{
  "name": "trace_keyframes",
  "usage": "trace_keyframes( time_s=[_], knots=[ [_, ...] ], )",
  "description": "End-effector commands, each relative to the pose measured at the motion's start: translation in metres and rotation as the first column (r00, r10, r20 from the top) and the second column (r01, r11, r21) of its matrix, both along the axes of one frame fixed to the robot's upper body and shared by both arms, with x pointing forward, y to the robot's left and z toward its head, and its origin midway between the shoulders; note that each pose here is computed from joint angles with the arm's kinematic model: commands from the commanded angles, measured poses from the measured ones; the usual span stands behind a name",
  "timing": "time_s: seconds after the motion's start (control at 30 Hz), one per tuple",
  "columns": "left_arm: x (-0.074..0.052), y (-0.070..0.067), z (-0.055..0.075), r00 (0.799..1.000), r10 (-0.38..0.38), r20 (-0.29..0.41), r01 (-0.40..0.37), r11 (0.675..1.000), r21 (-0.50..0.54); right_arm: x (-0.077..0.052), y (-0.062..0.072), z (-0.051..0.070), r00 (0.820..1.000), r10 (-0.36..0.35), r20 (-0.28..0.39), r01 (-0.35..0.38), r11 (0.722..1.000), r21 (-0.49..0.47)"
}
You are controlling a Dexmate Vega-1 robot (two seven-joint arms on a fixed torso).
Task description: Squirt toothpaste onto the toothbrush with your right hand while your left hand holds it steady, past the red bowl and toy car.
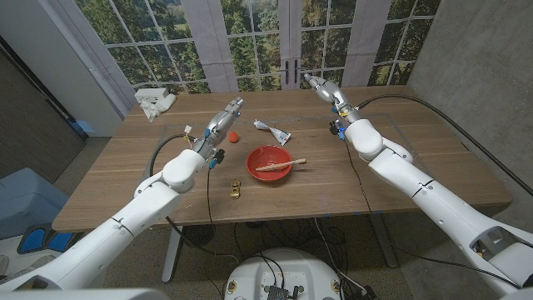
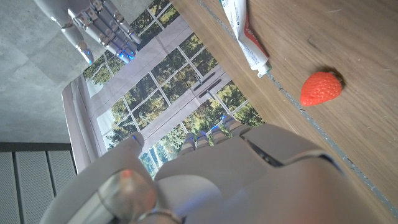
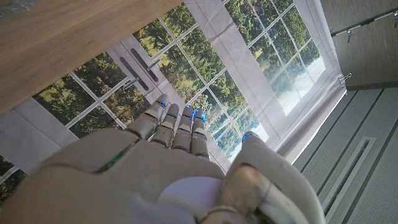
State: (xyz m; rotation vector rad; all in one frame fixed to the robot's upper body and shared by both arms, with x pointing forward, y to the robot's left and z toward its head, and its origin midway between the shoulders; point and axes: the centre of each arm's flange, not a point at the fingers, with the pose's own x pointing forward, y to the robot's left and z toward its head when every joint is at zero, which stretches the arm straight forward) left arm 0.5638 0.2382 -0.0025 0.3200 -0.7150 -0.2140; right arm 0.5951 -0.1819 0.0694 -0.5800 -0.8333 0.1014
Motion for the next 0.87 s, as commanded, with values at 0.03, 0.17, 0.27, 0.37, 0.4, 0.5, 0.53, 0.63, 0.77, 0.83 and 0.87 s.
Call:
trace_keyframes(
  time_s=[0.03,0.17,0.27,0.37,0.4,0.5,0.53,0.63,0.77,0.83,0.87],
  knots=[
    [0.006,0.016,-0.005,0.998,-0.043,0.050,0.048,0.995,-0.090,0.004,-0.009,-0.013,0.998,0.056,-0.034,-0.052,0.992,0.117],
    [0.009,0.024,-0.005,0.995,-0.051,0.086,0.061,0.991,-0.115,0.003,-0.008,-0.016,0.997,0.067,-0.048,-0.059,0.986,0.158],
    [0.008,0.027,-0.005,0.993,-0.051,0.107,0.064,0.990,-0.123,0.001,-0.008,-0.018,0.997,0.058,-0.052,-0.048,0.984,0.170],
    [0.008,0.033,-0.006,0.989,-0.048,0.138,0.069,0.986,-0.152,-0.002,-0.009,-0.020,0.997,0.062,-0.056,-0.050,0.980,0.193],
    [0.007,0.034,-0.007,0.989,-0.048,0.142,0.070,0.985,-0.159,-0.002,-0.009,-0.022,0.997,0.064,-0.054,-0.052,0.978,0.202],
    [0.005,0.037,-0.010,0.987,-0.040,0.156,0.069,0.980,-0.188,-0.004,-0.013,-0.026,0.995,0.083,-0.054,-0.067,0.967,0.248],
    [0.004,0.038,-0.010,0.987,-0.037,0.158,0.068,0.979,-0.194,-0.005,-0.015,-0.027,0.995,0.085,-0.051,-0.068,0.963,0.262],
    [0.004,0.040,-0.012,0.984,-0.014,0.180,0.056,0.970,-0.236,-0.008,-0.026,-0.033,0.997,0.067,-0.032,-0.054,0.949,0.312],
    [0.005,0.040,-0.014,0.982,0.021,0.189,0.038,0.952,-0.303,-0.009,-0.041,-0.038,0.998,0.061,-0.008,-0.054,0.926,0.373],
    [0.006,0.040,-0.015,0.982,0.028,0.189,0.034,0.947,-0.318,-0.010,-0.044,-0.039,0.998,0.066,-0.002,-0.060,0.921,0.384],
    [0.008,0.039,-0.015,0.982,0.045,0.182,0.022,0.937,-0.348,-0.012,-0.051,-0.043,0.995,0.097,0.015,-0.094,0.903,0.420]
  ],
)
